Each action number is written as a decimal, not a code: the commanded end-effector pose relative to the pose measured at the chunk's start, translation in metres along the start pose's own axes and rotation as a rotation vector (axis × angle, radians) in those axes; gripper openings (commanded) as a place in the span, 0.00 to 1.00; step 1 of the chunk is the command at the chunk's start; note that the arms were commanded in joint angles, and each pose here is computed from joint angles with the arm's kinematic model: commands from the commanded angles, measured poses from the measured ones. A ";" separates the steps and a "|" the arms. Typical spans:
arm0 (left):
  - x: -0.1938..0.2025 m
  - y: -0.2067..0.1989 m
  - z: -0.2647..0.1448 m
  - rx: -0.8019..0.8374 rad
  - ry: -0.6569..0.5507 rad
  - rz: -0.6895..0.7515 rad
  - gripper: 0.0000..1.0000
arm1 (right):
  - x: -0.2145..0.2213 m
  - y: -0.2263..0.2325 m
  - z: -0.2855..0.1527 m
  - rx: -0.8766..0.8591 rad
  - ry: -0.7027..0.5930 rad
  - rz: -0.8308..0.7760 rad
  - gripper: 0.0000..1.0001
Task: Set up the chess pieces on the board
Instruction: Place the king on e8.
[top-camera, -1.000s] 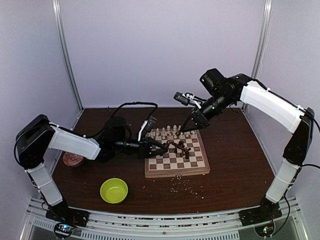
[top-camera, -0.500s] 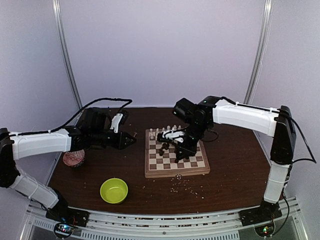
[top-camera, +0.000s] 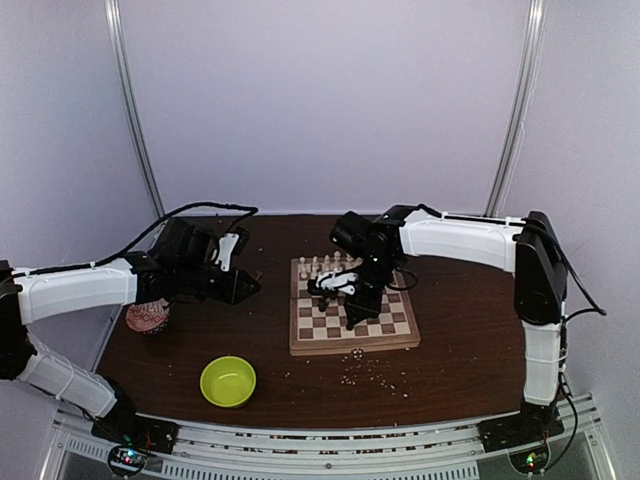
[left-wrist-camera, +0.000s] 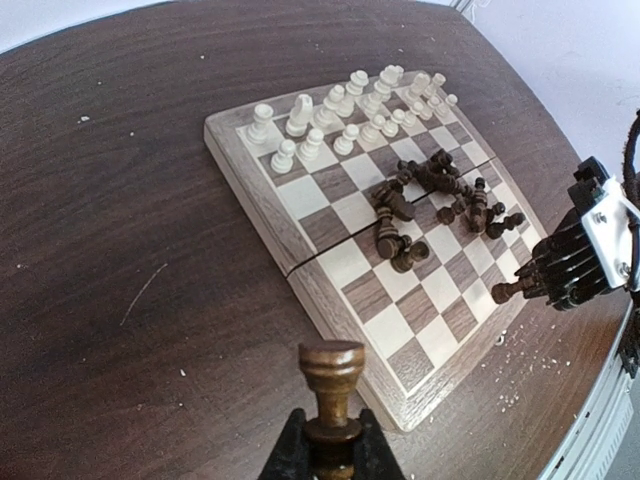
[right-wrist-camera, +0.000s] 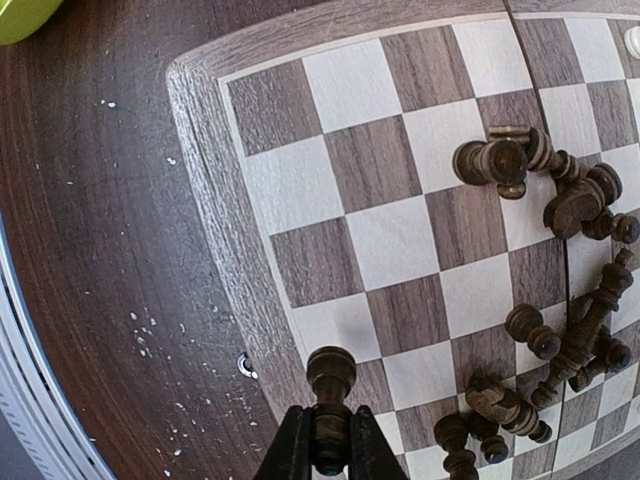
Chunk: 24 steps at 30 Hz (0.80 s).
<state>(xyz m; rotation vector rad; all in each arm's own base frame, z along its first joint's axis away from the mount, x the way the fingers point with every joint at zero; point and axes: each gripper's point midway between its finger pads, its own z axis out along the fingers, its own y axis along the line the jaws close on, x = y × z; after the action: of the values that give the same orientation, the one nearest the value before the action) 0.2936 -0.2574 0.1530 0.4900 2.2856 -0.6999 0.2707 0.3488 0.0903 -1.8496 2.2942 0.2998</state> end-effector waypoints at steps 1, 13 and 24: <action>-0.004 0.001 -0.003 -0.004 -0.027 0.004 0.03 | -0.008 -0.002 0.003 0.027 -0.008 -0.011 0.01; 0.002 -0.001 0.000 0.015 -0.001 0.001 0.03 | -0.003 -0.002 0.016 0.032 0.014 -0.010 0.06; 0.007 -0.002 0.005 0.028 0.033 0.005 0.03 | -0.003 0.002 0.018 0.009 0.014 -0.013 0.11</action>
<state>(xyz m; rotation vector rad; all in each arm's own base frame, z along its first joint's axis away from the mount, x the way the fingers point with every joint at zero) 0.2890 -0.2578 0.1456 0.5027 2.3140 -0.7100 0.2741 0.3563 0.0829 -1.8506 2.2743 0.2773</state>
